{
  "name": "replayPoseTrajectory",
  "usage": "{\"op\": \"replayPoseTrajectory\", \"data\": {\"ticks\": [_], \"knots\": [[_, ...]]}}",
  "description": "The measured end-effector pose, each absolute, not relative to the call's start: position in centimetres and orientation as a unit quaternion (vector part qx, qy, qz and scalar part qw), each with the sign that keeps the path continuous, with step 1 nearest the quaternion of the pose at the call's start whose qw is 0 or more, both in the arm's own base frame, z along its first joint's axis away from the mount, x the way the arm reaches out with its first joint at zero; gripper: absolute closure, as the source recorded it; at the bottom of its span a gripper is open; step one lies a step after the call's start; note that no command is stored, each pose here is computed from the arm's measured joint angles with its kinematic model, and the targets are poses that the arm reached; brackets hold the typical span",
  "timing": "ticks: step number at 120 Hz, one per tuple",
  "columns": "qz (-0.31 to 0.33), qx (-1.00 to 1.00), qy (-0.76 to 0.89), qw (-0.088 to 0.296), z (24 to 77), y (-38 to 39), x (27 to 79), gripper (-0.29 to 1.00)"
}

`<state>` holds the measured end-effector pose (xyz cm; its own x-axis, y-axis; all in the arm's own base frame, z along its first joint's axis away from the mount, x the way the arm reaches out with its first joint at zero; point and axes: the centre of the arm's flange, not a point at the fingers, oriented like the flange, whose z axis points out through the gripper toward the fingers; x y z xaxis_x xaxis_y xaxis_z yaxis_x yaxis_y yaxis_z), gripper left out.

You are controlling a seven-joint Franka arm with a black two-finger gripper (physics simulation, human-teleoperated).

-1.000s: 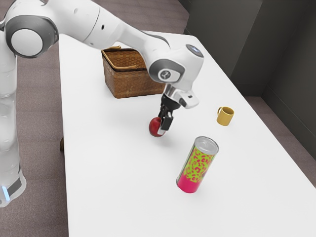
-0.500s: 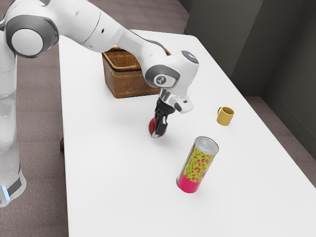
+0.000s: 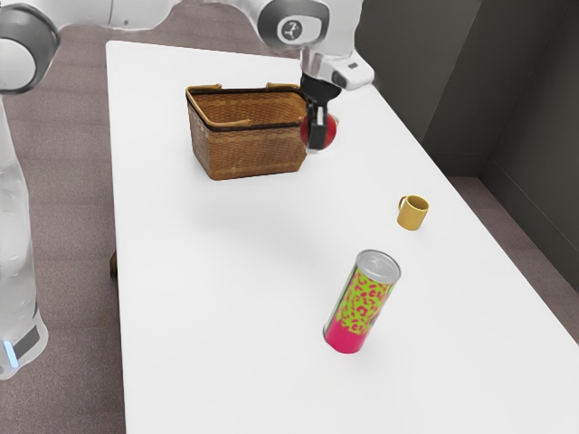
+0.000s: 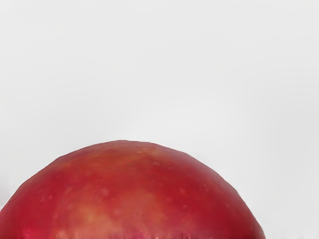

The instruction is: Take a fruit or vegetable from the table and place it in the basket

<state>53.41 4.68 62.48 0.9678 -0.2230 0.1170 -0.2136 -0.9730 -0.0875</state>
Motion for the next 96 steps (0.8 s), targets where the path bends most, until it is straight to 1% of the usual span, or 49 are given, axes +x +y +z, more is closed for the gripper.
{"op": "replayPoseTrajectory", "data": {"ticks": [17,27,33,40,57,66,73,83,96], "knots": [[-0.053,-0.997,0.014,0.056,63.3,18.1,50.3,0.31],[-0.049,-0.996,-0.021,0.067,63.9,23.4,48.1,0.37],[-0.045,-0.996,-0.029,0.071,63.9,25.3,47.3,0.4],[-0.042,-0.996,-0.03,0.075,63.9,26.6,46.6,0.41],[-0.037,-0.996,-0.011,0.079,63.9,27.1,46.3,0.41],[-0.036,-0.996,0.0,0.077,63.9,27.1,46.2,0.24],[-0.034,-0.997,0.007,0.074,63.9,27.1,46.2,0.16],[-0.031,-0.997,0.016,0.071,63.7,27.1,46.1,0.09],[-0.025,-0.997,0.029,0.066,63.4,27.1,46.0,0.04]]}}
